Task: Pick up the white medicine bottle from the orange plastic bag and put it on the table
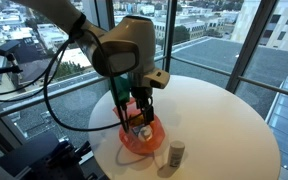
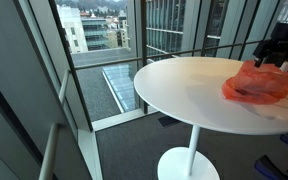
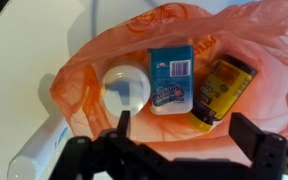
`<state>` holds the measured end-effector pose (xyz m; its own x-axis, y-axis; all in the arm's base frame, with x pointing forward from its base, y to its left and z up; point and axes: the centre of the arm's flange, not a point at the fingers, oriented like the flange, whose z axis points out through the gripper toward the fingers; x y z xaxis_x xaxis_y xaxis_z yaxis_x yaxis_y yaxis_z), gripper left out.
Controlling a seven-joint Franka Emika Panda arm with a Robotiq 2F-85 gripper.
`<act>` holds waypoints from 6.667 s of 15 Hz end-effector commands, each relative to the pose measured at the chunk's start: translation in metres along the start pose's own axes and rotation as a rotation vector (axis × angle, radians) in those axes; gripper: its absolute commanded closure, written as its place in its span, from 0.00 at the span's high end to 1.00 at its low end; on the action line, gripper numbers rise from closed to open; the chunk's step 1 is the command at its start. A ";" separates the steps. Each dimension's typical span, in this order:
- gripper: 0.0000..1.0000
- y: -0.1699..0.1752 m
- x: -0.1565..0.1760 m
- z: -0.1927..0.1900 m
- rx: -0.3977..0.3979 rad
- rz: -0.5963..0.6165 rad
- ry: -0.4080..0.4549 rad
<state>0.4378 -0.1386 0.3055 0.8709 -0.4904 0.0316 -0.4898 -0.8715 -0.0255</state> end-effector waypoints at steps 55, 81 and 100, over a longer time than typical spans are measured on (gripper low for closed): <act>0.21 0.014 -0.007 -0.091 0.015 -0.040 0.071; 0.21 0.159 -0.031 -0.072 -0.001 0.222 0.013; 0.21 0.158 -0.012 0.015 0.010 0.179 0.056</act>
<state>0.3416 -0.2716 0.2999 0.7444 -0.6640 0.0702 -0.6638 -0.7473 -0.0302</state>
